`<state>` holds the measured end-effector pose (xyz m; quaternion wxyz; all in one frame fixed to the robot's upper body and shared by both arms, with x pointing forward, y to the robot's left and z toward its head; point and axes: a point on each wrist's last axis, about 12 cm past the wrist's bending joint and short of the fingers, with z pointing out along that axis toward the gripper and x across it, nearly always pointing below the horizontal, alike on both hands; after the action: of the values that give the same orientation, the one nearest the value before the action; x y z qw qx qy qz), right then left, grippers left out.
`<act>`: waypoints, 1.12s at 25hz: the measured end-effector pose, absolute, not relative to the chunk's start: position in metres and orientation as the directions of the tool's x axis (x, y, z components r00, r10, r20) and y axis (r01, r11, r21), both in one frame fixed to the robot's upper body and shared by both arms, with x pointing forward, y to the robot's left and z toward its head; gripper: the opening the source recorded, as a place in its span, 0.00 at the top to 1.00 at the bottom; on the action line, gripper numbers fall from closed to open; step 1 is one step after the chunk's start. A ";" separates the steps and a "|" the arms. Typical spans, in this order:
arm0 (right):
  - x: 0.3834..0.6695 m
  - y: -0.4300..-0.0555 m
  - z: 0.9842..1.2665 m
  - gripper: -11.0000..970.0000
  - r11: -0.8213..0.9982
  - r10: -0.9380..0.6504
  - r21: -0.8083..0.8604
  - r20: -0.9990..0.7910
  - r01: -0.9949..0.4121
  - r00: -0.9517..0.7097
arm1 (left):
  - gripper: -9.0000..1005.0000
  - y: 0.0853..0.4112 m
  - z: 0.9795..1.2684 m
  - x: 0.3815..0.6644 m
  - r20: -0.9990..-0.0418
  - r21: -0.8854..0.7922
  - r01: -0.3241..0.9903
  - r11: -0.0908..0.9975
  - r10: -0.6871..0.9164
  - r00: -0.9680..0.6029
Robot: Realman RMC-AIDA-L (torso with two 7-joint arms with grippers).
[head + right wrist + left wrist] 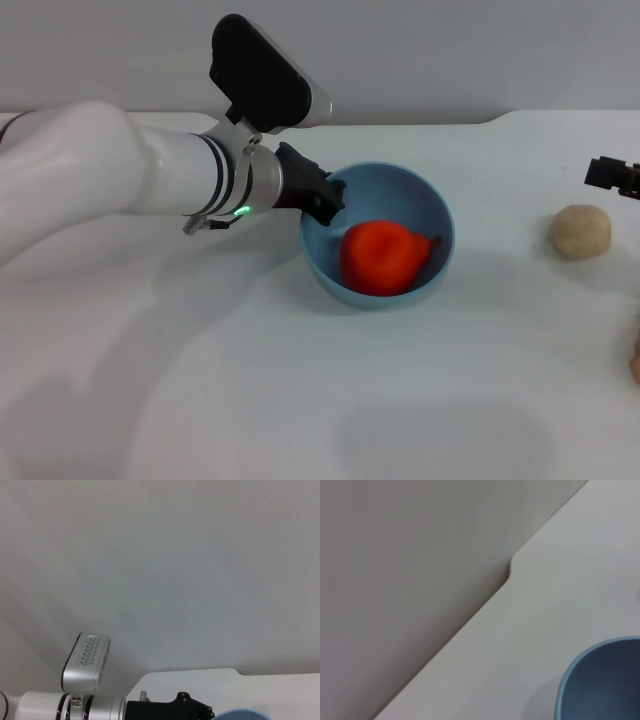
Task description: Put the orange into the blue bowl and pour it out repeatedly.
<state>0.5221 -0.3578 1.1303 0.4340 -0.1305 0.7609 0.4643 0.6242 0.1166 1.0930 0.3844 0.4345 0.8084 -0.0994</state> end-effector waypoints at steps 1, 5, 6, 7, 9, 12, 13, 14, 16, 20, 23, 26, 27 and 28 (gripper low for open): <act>0.523 -0.358 1.131 0.48 0.534 0.204 0.593 -0.782 -0.602 -0.589 | 0.99 0.118 1.092 0.624 -0.707 0.174 0.778 0.604 0.627 -0.328; 0.524 -0.358 1.131 0.48 0.540 0.206 0.591 -0.783 -0.600 -0.586 | 0.99 0.118 1.092 0.624 -0.706 0.197 0.776 0.600 0.636 -0.312; 0.524 -0.358 1.131 0.48 0.540 0.206 0.591 -0.784 -0.599 -0.586 | 0.99 0.118 1.093 0.624 -0.707 0.198 0.776 0.599 0.635 -0.310; 0.524 -0.358 1.131 0.48 0.541 0.207 0.591 -0.783 -0.599 -0.586 | 0.98 0.117 1.093 0.624 -0.709 0.199 0.777 0.598 0.635 -0.307; 0.525 -0.358 1.130 0.48 0.546 0.208 0.589 -0.784 -0.596 -0.584 | 0.97 0.116 1.095 0.624 -0.711 0.201 0.779 0.594 0.635 -0.301; 0.525 -0.359 1.130 0.48 0.551 0.210 0.587 -0.785 -0.593 -0.583 | 0.95 0.114 1.097 0.624 -0.717 0.203 0.780 0.592 0.632 -0.293; 0.525 -0.359 1.130 0.48 0.553 0.210 0.587 -0.785 -0.592 -0.583 | 0.91 0.114 1.098 0.623 -0.719 0.204 0.780 0.592 0.631 -0.291; 0.525 -0.360 1.129 0.48 0.555 0.211 0.586 -0.785 -0.590 -0.582 | 0.88 0.114 1.098 0.623 -0.721 0.204 0.779 0.592 0.629 -0.289; 0.525 -0.360 1.129 0.48 0.560 0.212 0.585 -0.786 -0.587 -0.581 | 0.80 0.115 1.098 0.623 -0.723 0.210 0.778 0.592 0.630 -0.284; 0.526 -0.362 1.129 0.47 0.575 0.215 0.580 -0.788 -0.578 -0.577 | 0.69 0.117 1.103 0.624 -0.733 0.226 0.770 0.597 0.624 -0.269; 0.529 -0.365 1.129 0.47 0.597 0.217 0.568 -0.795 -0.567 -0.567 | 0.61 0.117 1.112 0.625 -0.761 0.231 0.758 0.611 0.598 -0.250; 0.533 -0.367 1.129 0.47 0.633 0.214 0.526 -0.824 -0.568 -0.525 | 0.53 0.119 1.126 0.627 -0.798 0.240 0.737 0.632 0.561 -0.221; 0.534 -0.367 1.129 0.47 0.643 0.210 0.502 -0.842 -0.579 -0.497 | 0.49 0.120 1.132 0.628 -0.816 0.243 0.724 0.646 0.539 -0.207; 0.535 -0.368 1.130 0.47 0.651 0.204 0.479 -0.858 -0.589 -0.471 | 0.45 0.123 1.138 0.629 -0.833 0.245 0.706 0.664 0.517 -0.197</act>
<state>0.5349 -0.3676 1.1297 0.4983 -0.1267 0.7597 0.3982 0.6291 0.1232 1.1376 0.4927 0.3982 0.7678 -0.0960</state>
